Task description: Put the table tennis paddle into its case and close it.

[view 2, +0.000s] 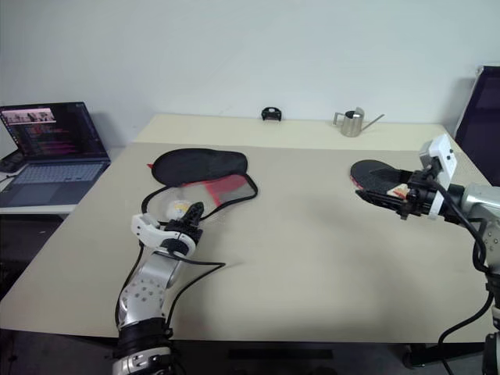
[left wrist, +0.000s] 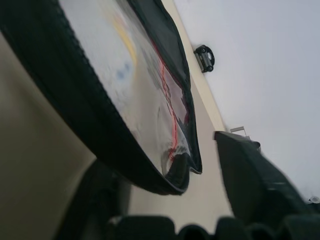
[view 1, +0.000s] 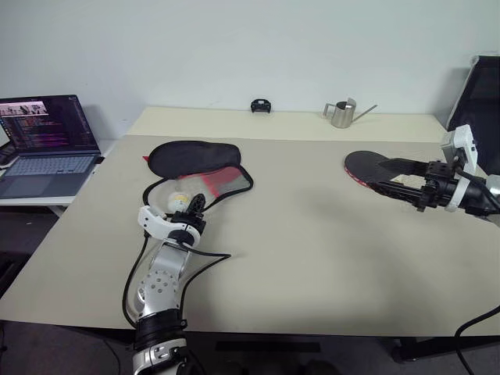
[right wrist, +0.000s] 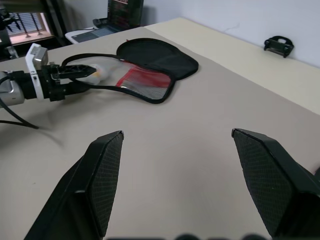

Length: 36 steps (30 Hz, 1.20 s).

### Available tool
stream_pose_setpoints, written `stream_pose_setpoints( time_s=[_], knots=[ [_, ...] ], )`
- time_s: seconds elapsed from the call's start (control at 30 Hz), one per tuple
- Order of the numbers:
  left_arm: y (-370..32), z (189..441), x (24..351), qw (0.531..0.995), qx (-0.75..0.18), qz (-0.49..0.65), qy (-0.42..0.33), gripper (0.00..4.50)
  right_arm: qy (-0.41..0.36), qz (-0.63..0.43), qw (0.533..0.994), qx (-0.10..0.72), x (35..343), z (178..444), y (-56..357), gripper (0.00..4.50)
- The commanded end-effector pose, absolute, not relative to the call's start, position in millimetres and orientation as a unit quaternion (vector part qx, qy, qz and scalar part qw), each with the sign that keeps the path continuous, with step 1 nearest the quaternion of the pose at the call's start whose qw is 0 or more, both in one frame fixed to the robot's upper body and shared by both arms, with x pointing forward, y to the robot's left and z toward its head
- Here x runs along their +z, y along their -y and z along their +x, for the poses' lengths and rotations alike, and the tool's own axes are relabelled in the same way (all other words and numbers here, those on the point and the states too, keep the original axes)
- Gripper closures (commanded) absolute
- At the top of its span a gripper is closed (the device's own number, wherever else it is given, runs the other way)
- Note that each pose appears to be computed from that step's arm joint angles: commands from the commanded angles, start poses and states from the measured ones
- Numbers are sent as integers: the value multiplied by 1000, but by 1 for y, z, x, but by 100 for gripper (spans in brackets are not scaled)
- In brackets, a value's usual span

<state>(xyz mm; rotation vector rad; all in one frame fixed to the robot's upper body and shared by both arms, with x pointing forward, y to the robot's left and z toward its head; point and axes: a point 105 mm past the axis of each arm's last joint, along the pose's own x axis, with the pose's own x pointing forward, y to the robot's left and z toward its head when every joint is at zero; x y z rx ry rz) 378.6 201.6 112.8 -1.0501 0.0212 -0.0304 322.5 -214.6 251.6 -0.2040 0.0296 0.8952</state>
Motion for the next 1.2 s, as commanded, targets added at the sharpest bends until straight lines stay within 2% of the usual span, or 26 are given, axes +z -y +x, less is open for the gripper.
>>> stream_pose_setpoints(
  time_s=[0.03, 0.13, 0.17, 0.27, 0.5, 0.6, 0.77, 1.0, 1.2],
  knots=[
    [-210, 383, 130, 868, -27, -495, 17, 325, 18, -120, 899, 422, 272, 315, 219, 71],
    [-214, 385, 132, 865, -24, -501, 26, 437, 19, -119, 900, 419, 272, 315, 219, 71],
    [-214, 385, 132, 864, -26, -502, 27, 445, 20, -119, 900, 419, 272, 315, 220, 71],
    [-207, 386, 133, 863, -42, -503, 18, 445, 21, -120, 900, 418, 272, 315, 219, 71],
    [-174, 384, 140, 863, -146, -482, -36, 445, 23, -122, 900, 417, 274, 314, 219, 71],
    [-144, 377, 143, 850, -238, -462, -85, 445, 23, -123, 901, 416, 274, 312, 219, 71],
    [-102, 352, 146, 808, -377, -418, -174, 445, 24, -126, 902, 412, 276, 308, 220, 71],
    [-95, 329, 147, 773, -459, -371, -234, 445, 21, -129, 904, 407, 276, 303, 222, 71],
    [-103, 324, 164, 771, -495, -336, -218, 445, 18, -127, 905, 404, 275, 302, 223, 71]
  ],
)
